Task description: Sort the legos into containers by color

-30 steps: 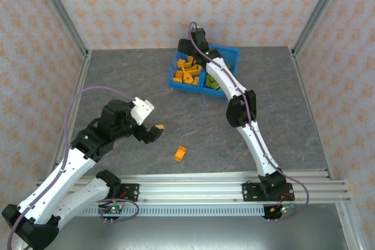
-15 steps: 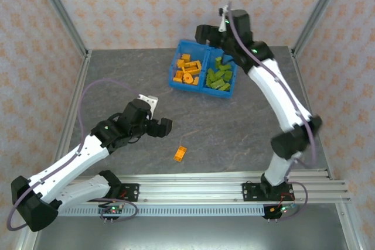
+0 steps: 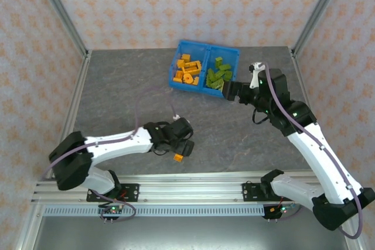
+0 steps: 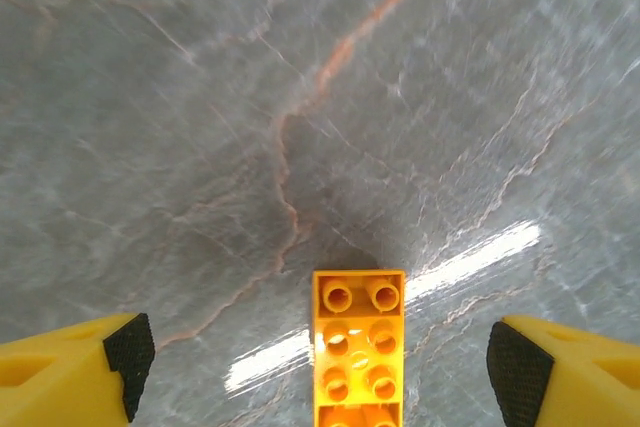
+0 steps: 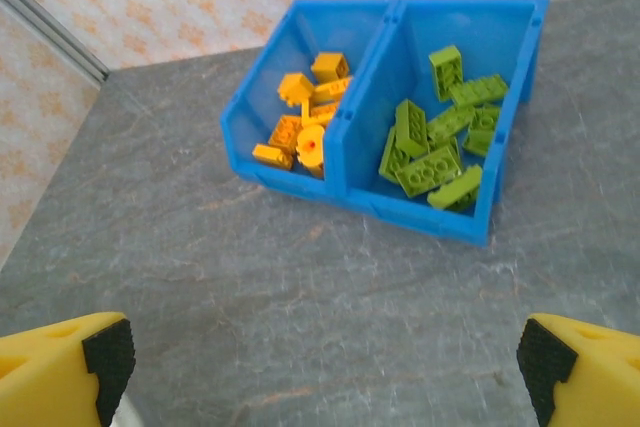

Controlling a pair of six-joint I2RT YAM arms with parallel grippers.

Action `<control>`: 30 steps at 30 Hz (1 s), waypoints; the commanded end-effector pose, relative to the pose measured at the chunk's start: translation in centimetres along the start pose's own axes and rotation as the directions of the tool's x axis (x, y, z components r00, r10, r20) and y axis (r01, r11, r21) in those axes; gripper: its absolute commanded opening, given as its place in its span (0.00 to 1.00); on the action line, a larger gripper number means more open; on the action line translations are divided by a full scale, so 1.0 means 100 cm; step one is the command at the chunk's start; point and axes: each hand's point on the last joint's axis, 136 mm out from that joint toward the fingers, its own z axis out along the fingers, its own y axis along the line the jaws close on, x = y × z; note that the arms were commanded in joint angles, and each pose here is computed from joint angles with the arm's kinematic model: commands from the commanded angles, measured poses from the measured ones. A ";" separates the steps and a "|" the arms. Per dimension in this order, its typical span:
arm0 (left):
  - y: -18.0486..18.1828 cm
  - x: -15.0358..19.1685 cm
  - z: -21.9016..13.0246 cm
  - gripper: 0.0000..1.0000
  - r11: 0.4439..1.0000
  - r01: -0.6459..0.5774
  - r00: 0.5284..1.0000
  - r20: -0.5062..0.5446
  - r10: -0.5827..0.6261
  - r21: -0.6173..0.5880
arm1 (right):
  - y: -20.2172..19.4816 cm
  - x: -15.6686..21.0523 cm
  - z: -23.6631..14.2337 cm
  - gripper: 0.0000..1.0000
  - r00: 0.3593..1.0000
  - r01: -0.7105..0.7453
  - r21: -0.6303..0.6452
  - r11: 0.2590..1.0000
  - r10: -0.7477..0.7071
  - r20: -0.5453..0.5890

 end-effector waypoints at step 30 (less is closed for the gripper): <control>0.009 -0.115 -0.065 0.27 0.991 0.096 0.944 0.324 -0.062 -0.089 | -0.018 0.021 0.004 0.99 0.997 -0.064 0.070 0.996 0.067 -0.036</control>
